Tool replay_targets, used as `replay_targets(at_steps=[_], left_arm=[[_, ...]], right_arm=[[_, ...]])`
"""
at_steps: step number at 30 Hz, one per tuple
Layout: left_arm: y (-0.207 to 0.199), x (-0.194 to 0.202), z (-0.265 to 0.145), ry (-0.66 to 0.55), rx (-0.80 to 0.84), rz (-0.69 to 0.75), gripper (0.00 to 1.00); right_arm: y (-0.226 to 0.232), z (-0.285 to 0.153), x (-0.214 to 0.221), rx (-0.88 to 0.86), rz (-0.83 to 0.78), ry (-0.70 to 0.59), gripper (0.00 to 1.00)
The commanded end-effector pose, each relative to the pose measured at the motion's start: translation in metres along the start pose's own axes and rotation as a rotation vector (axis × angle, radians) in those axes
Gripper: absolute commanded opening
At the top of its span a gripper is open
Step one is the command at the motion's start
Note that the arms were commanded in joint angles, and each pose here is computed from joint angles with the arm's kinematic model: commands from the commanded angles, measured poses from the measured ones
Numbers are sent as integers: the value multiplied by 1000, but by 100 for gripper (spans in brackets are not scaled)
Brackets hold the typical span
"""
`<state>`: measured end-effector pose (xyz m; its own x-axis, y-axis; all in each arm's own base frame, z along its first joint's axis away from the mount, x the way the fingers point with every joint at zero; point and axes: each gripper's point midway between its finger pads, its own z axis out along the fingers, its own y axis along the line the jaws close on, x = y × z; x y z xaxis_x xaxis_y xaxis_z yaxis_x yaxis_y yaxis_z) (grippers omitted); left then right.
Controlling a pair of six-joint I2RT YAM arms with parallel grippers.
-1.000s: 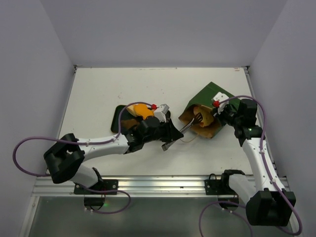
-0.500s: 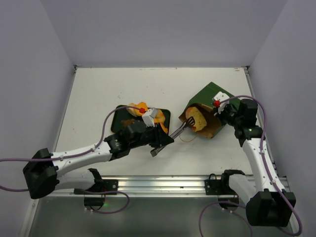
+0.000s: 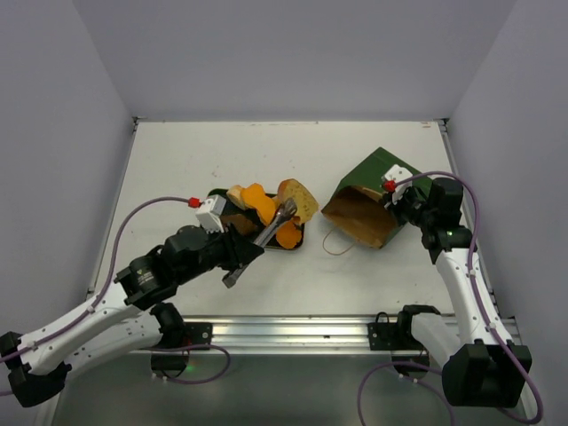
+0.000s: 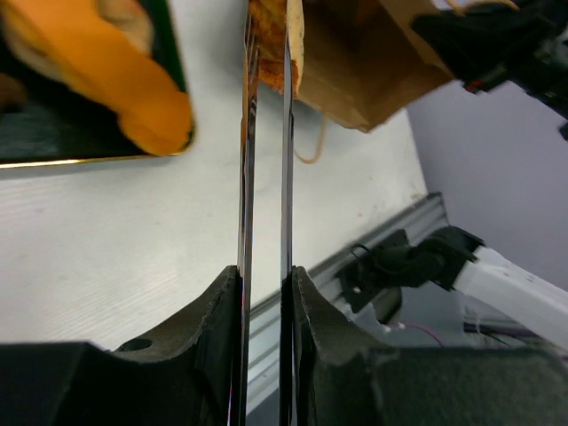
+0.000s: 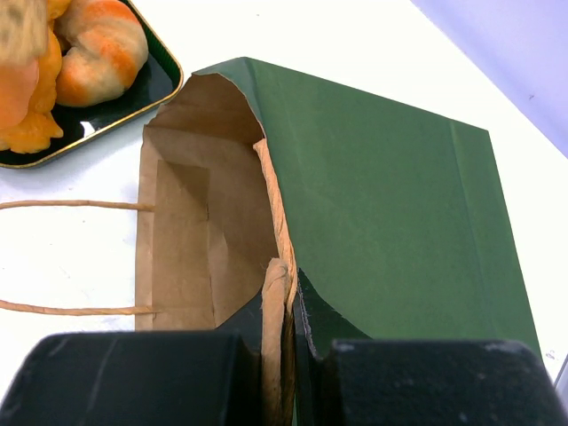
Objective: Take the fake bread out of the paper bag
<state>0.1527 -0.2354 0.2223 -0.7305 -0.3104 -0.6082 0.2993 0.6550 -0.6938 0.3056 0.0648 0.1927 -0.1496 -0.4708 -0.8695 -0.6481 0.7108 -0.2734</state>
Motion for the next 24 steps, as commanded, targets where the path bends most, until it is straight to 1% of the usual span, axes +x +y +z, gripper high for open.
replay_targets(at_steps=[1,2,3,6,9,11,15,16,18,19,21,22,24], left_arm=[[33,-28,-21,-87,-194,31,0],[35,-36,-29,-99,-229,37,0],[40,-49,-38,-141,-271,27,0],[44,-71,-48,-221,-317,7,0],[45,-82,-55,-269,-356,-50,0],[48,-86,-55,-311,-370,-127,0],[47,-85,-52,-346,-347,-273,0],[45,-85,-51,-356,-336,-337,0],[44,-86,-56,-379,-318,-408,0],[43,-86,-57,-394,-305,-478,0],[44,-89,-65,-431,-286,-546,0],[46,-88,-65,-444,-283,-602,0],[47,-91,-70,-473,-272,-657,0]], right_arm=[[-5,-2,-10,28,-15,-35,0],[-5,-2,-10,27,-15,-36,0],[-5,-2,-11,26,-15,-38,0],[-5,-2,-11,25,-16,-41,0],[-4,-2,-11,19,-14,-41,0],[-4,-2,-12,20,-17,-45,0],[-3,-2,-13,15,-15,-49,0],[-2,-3,-13,14,-16,-51,0],[-1,-3,-14,9,-16,-54,0],[-1,-3,-15,9,-17,-57,0],[0,-3,-16,3,-15,-61,0],[0,-3,-16,2,-13,-60,0],[1,-3,-17,0,-15,-65,0]])
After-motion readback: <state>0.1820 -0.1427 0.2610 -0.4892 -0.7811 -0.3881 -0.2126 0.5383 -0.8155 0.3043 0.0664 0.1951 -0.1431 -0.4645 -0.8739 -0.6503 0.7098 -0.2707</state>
